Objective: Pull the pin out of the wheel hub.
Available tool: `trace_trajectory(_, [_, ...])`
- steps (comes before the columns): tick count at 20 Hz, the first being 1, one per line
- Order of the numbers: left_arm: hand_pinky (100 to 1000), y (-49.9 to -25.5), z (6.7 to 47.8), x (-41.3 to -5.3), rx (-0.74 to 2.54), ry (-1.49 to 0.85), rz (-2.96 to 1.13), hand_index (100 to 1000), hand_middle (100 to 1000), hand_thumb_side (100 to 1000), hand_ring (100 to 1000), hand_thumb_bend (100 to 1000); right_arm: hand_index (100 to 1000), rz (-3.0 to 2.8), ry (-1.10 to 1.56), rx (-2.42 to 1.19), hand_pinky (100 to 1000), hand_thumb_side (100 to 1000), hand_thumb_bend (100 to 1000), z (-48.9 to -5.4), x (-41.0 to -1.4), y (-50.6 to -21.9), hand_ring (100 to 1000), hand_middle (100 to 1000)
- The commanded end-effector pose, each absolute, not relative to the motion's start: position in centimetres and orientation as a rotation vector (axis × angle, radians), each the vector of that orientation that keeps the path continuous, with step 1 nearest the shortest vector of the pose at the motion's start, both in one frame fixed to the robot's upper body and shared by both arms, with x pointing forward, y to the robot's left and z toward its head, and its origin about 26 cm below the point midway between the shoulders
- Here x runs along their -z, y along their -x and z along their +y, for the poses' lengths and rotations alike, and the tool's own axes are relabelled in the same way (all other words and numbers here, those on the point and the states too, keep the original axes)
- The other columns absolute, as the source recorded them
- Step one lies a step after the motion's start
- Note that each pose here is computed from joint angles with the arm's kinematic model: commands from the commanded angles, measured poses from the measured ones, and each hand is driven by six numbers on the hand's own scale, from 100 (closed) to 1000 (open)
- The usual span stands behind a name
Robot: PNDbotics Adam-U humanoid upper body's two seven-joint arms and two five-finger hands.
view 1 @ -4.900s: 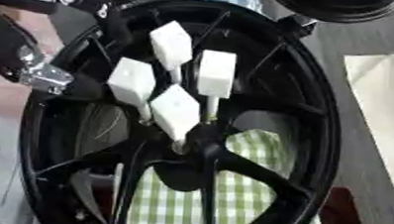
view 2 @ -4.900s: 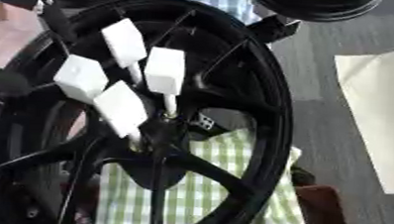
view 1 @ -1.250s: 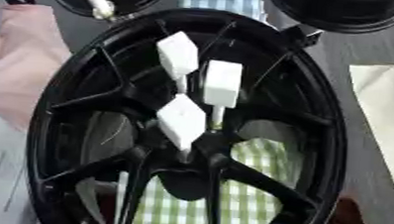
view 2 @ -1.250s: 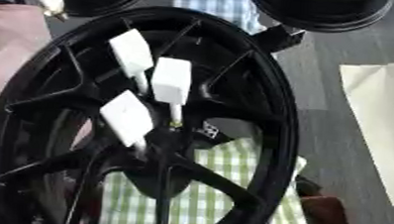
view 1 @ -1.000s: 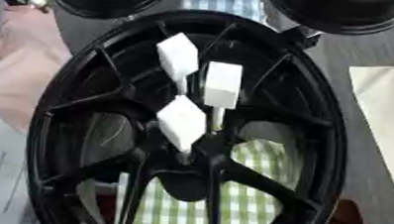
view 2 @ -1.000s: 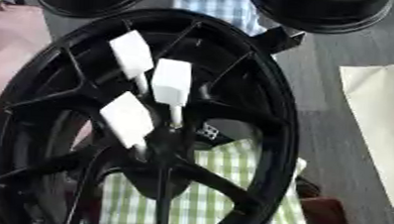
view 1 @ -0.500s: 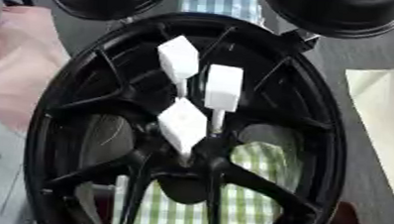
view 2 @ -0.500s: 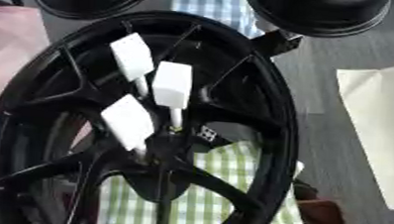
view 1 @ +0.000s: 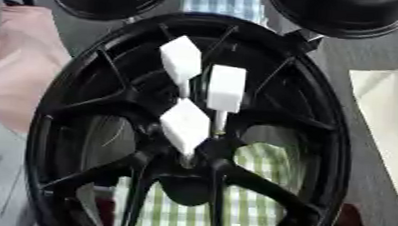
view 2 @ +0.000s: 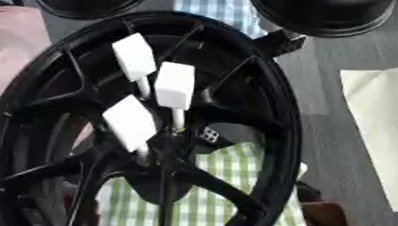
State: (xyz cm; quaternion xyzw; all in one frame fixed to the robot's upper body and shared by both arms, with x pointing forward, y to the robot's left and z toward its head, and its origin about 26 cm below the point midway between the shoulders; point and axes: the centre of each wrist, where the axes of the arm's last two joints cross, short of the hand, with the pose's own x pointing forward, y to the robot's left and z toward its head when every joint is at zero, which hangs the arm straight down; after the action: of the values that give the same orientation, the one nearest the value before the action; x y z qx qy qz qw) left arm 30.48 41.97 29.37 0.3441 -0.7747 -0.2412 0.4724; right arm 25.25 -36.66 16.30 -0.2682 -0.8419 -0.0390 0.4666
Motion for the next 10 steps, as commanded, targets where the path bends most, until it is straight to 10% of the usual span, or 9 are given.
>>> trace_trajectory(1, [868,-29.4,41.0,-31.1,0.53,-0.841,-2.02,669,501,623,588,100,653,-2.093,0.656,0.082,814,738,100,-36.6,-17.1,-25.2,537,600])
trace_trajectory(10, [892,-30.6,36.0,-27.4,0.291,-0.499,-2.257,697,516,681,592,100,652,-2.117,0.625,0.078,812,729,100,-35.9,-17.4,-25.6,537,600])
